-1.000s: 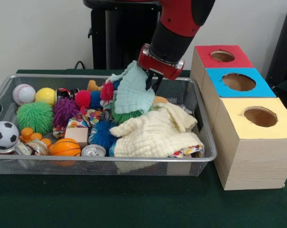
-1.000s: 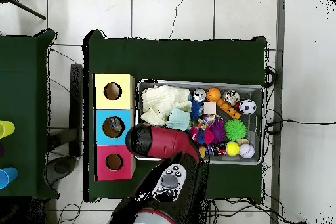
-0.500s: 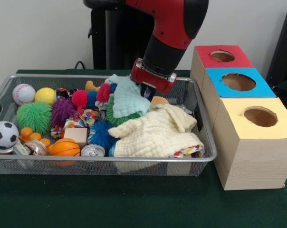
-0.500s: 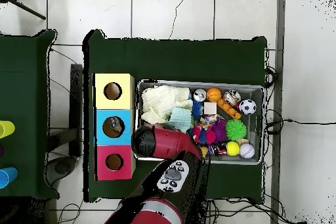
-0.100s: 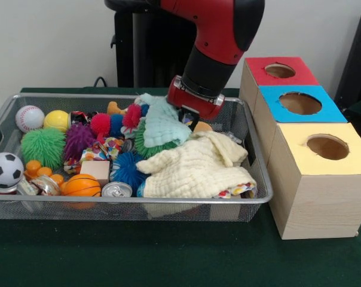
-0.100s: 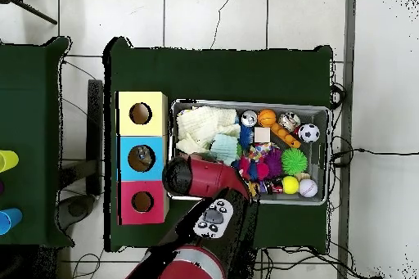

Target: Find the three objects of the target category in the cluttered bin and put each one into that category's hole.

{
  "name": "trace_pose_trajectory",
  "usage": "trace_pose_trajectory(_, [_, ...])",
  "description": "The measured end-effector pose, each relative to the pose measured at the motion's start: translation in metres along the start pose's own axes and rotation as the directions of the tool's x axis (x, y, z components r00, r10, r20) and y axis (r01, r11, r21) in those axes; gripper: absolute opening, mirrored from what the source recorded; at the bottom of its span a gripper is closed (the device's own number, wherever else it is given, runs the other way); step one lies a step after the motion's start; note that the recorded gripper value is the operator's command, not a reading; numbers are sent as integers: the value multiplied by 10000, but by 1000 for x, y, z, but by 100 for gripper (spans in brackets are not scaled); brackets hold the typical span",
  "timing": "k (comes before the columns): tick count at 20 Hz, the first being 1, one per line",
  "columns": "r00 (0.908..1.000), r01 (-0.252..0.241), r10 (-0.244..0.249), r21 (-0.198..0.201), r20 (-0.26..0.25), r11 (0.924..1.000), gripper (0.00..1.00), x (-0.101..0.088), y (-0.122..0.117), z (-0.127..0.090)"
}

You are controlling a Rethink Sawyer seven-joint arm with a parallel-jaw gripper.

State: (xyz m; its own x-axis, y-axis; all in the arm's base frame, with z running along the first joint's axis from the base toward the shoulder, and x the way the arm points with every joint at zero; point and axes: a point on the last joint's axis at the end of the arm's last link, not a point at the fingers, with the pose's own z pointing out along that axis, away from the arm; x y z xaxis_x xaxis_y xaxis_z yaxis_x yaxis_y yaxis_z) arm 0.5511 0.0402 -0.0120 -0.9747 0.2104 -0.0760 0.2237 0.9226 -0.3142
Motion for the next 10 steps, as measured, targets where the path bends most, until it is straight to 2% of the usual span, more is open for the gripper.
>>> trace_pose_trajectory(10, [10000,-43,43,-41,13,10000,100,0,5,-2])
